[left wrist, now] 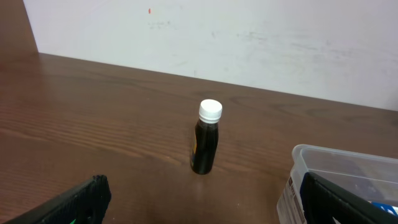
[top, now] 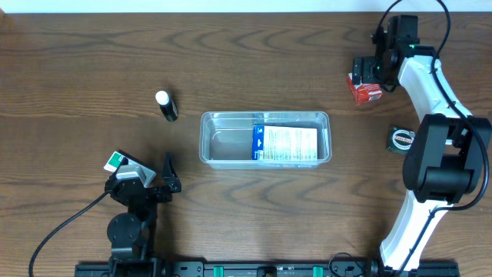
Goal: Pack container
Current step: 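Grasp the red Panadol box with the right gripper and lift it, then carry the red box with the right gripper over the container's left side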
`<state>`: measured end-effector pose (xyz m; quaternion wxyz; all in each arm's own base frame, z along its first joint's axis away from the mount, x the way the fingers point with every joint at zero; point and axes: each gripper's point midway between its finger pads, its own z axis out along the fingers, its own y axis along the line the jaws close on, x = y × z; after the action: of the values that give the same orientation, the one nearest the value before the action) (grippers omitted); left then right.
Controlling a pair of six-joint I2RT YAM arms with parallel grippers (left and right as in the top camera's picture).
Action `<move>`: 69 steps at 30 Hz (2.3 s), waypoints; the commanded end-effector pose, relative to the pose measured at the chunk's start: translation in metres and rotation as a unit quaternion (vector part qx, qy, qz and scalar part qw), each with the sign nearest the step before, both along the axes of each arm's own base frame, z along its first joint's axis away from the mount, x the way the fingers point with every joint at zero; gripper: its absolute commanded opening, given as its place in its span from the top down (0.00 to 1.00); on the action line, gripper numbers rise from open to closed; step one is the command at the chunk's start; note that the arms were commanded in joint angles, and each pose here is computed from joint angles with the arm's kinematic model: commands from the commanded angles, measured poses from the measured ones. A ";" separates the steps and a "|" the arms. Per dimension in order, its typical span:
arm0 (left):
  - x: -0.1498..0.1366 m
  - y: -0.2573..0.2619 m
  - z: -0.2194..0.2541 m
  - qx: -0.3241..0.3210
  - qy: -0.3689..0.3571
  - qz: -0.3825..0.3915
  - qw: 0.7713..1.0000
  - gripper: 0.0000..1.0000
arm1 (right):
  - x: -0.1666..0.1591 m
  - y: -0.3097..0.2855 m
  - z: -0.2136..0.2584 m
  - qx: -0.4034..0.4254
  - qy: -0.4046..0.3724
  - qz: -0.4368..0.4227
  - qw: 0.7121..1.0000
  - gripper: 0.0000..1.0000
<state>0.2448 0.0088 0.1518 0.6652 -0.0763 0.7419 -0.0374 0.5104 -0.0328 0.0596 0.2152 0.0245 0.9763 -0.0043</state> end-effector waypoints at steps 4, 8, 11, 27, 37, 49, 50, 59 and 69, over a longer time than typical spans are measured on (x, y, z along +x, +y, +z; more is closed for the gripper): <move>-0.001 0.003 -0.018 0.009 0.029 0.007 1.000 0.02 | 0.006 0.007 -0.010 0.007 -0.001 0.047 0.999 0.03; -0.001 0.003 -0.018 0.009 0.029 0.007 1.000 0.02 | 0.009 0.011 -0.018 0.019 -0.001 0.052 0.998 0.04; -0.001 0.003 -0.018 0.009 0.029 0.007 1.000 0.02 | 0.010 0.011 -0.020 0.019 -0.003 0.053 0.998 0.05; -0.001 0.003 -0.018 0.009 0.029 0.007 1.000 0.02 | 0.007 0.012 -0.050 0.022 0.023 0.058 0.998 0.21; -0.001 0.003 -0.018 0.009 0.029 0.007 1.000 0.02 | 0.006 0.009 -0.039 0.036 0.018 0.023 0.999 0.44; -0.001 0.003 -0.018 0.009 0.029 0.007 1.000 0.02 | -0.004 0.020 0.054 0.061 -0.039 0.015 0.997 0.42; -0.001 0.003 -0.018 0.009 0.029 0.007 1.000 0.02 | -0.007 0.027 0.066 0.075 -0.048 0.025 0.996 0.42; -0.001 0.003 -0.018 0.009 0.029 0.007 1.000 0.02 | -0.043 0.138 0.164 0.277 -0.098 0.159 0.943 0.42; -0.001 0.003 -0.018 0.009 0.029 0.007 1.000 0.02 | -0.109 0.261 0.172 0.351 -0.016 0.282 0.893 0.42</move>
<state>0.2448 0.0088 0.1518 0.6652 -0.0763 0.7419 -0.0374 0.4214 0.1939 0.2203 0.2194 -0.1480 0.8935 0.3629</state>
